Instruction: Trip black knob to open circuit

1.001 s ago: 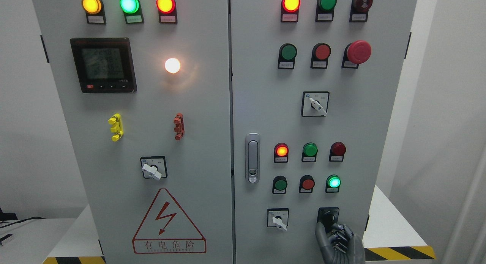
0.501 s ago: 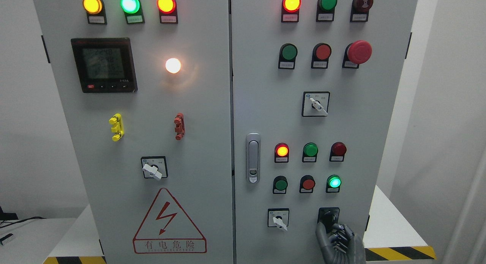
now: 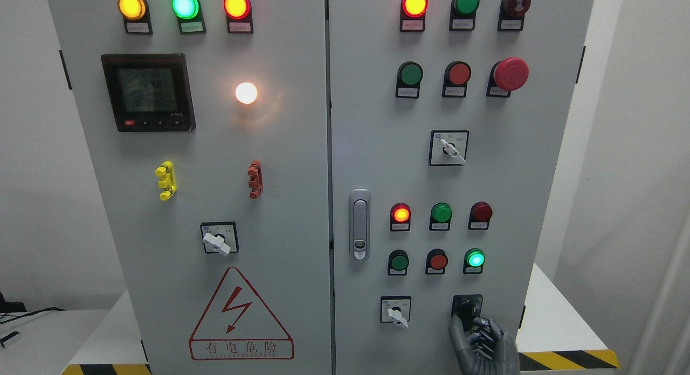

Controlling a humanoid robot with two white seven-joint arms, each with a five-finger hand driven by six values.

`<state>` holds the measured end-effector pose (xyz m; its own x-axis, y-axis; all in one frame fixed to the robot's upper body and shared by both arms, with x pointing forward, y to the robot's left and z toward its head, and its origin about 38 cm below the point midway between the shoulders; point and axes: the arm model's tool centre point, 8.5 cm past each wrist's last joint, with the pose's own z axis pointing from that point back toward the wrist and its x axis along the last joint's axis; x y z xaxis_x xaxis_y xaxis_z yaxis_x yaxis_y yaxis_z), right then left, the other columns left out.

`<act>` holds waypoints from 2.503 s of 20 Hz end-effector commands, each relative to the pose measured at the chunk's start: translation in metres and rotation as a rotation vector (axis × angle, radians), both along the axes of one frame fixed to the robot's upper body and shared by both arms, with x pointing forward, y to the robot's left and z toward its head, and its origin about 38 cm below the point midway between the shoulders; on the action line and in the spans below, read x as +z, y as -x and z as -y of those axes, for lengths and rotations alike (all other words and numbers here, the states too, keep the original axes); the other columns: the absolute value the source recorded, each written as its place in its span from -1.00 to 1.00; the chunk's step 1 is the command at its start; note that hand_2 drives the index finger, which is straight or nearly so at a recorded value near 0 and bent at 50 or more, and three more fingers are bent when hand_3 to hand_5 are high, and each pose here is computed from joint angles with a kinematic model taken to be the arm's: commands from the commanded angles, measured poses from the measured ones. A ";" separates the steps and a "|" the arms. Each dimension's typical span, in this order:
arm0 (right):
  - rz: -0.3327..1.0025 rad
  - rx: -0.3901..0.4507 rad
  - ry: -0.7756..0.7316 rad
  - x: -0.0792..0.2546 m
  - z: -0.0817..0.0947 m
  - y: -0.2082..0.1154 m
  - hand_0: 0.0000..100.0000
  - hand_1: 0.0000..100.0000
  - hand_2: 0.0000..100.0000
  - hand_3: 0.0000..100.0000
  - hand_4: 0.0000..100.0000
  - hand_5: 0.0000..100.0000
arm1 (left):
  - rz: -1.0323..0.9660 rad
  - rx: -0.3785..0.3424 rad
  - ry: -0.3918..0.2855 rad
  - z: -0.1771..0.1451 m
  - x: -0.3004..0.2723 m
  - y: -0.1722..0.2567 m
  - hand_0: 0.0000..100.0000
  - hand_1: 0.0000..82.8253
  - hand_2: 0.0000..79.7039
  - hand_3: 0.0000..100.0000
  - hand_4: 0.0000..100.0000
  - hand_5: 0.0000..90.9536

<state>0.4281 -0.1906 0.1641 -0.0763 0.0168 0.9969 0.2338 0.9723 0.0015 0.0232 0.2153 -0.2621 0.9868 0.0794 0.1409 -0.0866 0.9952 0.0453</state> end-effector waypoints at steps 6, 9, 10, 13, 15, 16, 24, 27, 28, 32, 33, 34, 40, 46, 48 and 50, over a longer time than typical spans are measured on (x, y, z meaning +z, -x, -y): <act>0.023 -0.004 -0.001 0.002 0.001 0.000 -0.24 0.31 0.13 0.71 0.79 0.99 | 0.001 -0.031 0.001 0.000 0.000 0.000 -0.76 -0.06 -1.00 -1.00 -1.00 -1.00; 0.023 -0.006 0.000 0.002 0.002 0.000 -0.24 0.31 0.13 0.71 0.79 0.99 | 0.001 -0.031 0.001 0.000 0.000 0.000 -0.76 -0.06 -1.00 -1.00 -1.00 -1.00; 0.023 -0.006 0.000 0.002 0.002 0.000 -0.24 0.31 0.13 0.71 0.79 0.99 | 0.001 -0.031 0.001 0.000 0.000 0.000 -0.76 -0.06 -1.00 -1.00 -1.00 -1.00; 0.023 -0.009 0.001 0.002 0.003 0.000 -0.24 0.31 0.13 0.70 0.79 0.98 | -0.001 -0.031 0.001 0.000 0.000 0.000 -0.76 -0.06 -1.00 -1.00 -1.00 -1.00; 0.021 -0.009 0.001 0.002 0.003 0.000 -0.24 0.31 0.13 0.70 0.79 0.98 | 0.001 -0.031 0.001 0.000 0.000 0.000 -0.76 -0.06 -1.00 -1.00 -1.00 -1.00; 0.021 -0.009 0.002 0.002 0.004 0.000 -0.24 0.31 0.12 0.69 0.79 0.98 | 0.001 -0.031 0.002 0.001 0.000 0.000 -0.76 -0.06 -1.00 -1.00 -1.00 -1.00; 0.022 -0.018 0.005 0.002 0.008 0.000 -0.23 0.34 0.11 0.67 0.77 0.98 | 0.001 -0.031 0.001 0.000 0.000 0.000 -0.76 -0.06 -1.00 -1.00 -1.00 -1.00; 0.022 -0.018 0.006 0.002 0.008 0.000 -0.23 0.37 0.08 0.66 0.76 0.98 | 0.001 -0.031 0.002 0.001 0.000 0.000 -0.76 -0.06 -1.00 -1.00 -1.00 -1.00; 0.022 -0.018 0.006 0.002 0.008 0.000 -0.23 0.38 0.07 0.65 0.76 0.98 | 0.001 -0.031 0.002 0.001 0.000 0.000 -0.76 -0.06 -1.00 -1.00 -1.00 -1.00; 0.023 -0.021 0.009 0.002 0.009 0.000 -0.23 0.41 0.05 0.63 0.75 0.98 | 0.001 -0.031 0.001 0.000 0.000 0.000 -0.76 -0.06 -1.00 -1.00 -1.00 -1.00; 0.023 -0.021 0.010 0.002 0.009 0.000 -0.23 0.41 0.05 0.62 0.75 0.98 | 0.001 -0.031 0.002 0.001 0.000 0.000 -0.76 -0.06 -1.00 -1.00 -1.00 -1.00; 0.023 -0.025 0.014 0.002 0.010 0.000 -0.23 0.41 0.04 0.62 0.74 0.98 | 0.001 -0.031 0.001 0.000 0.000 0.000 -0.76 -0.06 -1.00 -1.00 -1.00 -1.00; 0.019 -0.037 0.020 0.000 0.014 0.000 -0.24 0.42 0.04 0.62 0.74 0.97 | -0.001 -0.031 0.001 0.000 0.000 0.000 -0.76 -0.06 -1.00 -1.00 -1.00 -1.00; 0.020 -0.037 0.021 0.000 0.014 0.000 -0.24 0.41 0.04 0.62 0.74 0.97 | 0.001 -0.031 0.002 0.001 0.000 0.000 -0.76 -0.06 -1.00 -1.00 -1.00 -1.00; 0.023 -0.037 0.022 0.001 0.014 0.000 -0.24 0.41 0.04 0.62 0.74 0.97 | 0.001 -0.031 0.001 0.000 0.000 0.000 -0.76 -0.06 -1.00 -1.00 -1.00 -1.00; 0.026 -0.039 0.032 0.002 0.015 -0.001 -0.24 0.41 0.04 0.62 0.74 0.97 | -0.001 -0.031 0.002 0.001 0.000 0.000 -0.76 -0.06 -1.00 -1.00 -1.00 -1.00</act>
<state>0.4285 -0.2031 0.1629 -0.0743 0.0423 0.9963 0.2667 0.9636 -0.0210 0.0232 0.2151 -0.2621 0.9868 0.0794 0.1409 -0.0866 0.9952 0.0451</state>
